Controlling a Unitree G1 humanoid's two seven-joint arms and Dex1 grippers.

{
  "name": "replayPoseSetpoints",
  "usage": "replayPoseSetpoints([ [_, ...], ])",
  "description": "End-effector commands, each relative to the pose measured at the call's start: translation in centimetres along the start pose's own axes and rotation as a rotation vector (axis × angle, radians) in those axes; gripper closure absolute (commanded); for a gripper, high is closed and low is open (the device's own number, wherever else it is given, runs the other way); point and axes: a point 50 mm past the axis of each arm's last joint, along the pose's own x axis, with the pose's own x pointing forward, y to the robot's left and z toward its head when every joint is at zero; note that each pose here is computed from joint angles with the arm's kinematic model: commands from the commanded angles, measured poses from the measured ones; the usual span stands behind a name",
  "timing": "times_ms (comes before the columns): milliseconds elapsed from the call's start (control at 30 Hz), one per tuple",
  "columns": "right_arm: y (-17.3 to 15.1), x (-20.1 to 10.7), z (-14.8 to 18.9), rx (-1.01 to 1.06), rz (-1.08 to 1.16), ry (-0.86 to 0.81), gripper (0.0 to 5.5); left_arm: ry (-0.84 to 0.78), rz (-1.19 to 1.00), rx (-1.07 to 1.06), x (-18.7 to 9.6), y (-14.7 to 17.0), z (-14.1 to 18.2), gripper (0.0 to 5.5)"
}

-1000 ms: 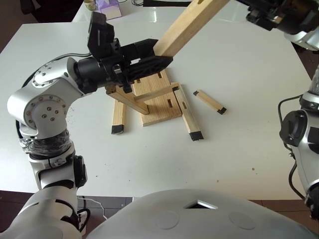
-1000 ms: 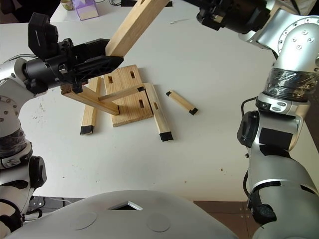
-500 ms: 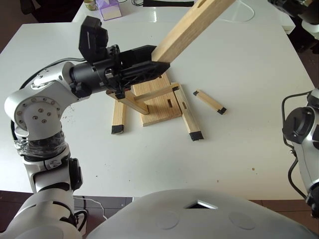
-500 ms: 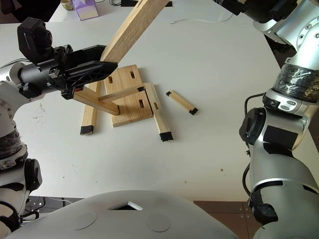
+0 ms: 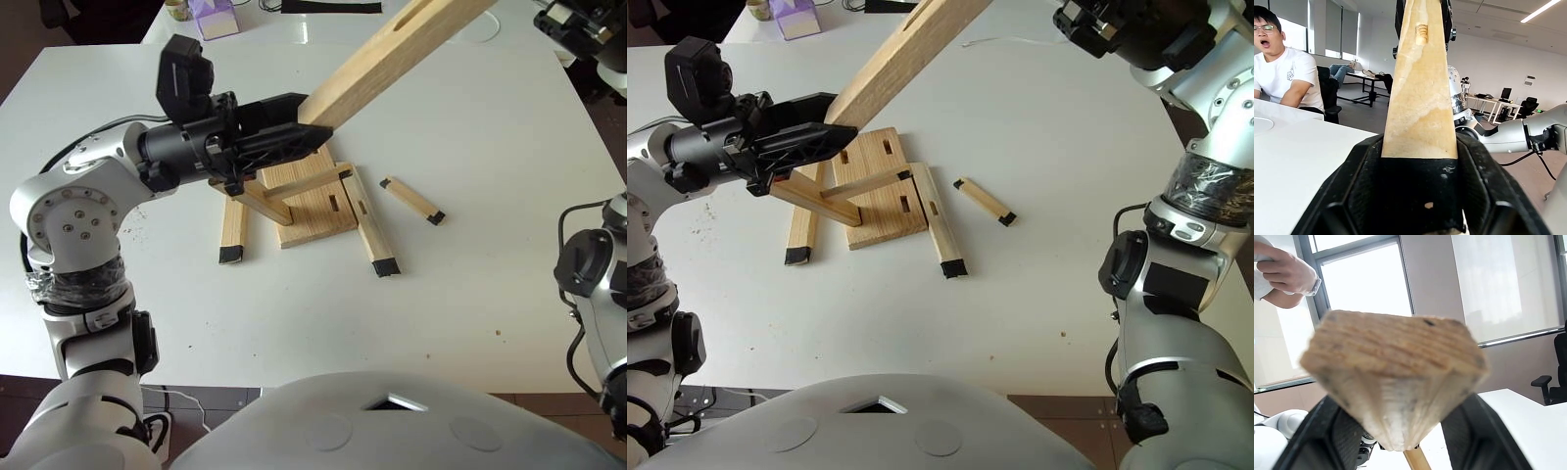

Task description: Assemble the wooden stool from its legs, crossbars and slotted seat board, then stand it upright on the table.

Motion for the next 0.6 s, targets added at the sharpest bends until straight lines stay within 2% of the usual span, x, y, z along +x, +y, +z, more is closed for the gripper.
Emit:
replayPoseSetpoints([
  [33,-0.9,-0.9,-0.1,-0.087,-0.2,0.031,3.47,0.006,0.093,0.046,-0.4,0.8,0.6,3.12],
  [167,-1.6,-1.3,0.5,-0.163,-0.295,0.021,3.49,0.016,0.191,0.086,-1.5,1.2,1.2,2.43],
  [267,-2.2,-1.7,1.4,-0.261,-0.377,0.02,3.49,0.039,0.284,0.147,-3.2,1.1,2.0,2.43],
  [333,-2.4,-1.8,0.7,-0.328,-0.406,0.081,3.49,0.067,0.378,0.175,-5.2,1.1,2.4,2.43],
  [400,-2.8,-1.9,-1.0,-0.357,-0.421,0.151,3.49,0.048,0.496,0.196,-7.1,1.4,2.8,2.43],
  [467,-3.5,-2.1,-3.7,-0.35,-0.427,0.213,3.49,-0.042,0.616,0.194,-8.5,1.7,3.2,2.43],
  [600,-4.5,-2.7,-8.2,-0.314,-0.424,0.299,3.49,-0.17,0.798,0.1,-10.1,2.2,0.9,2.43],
])
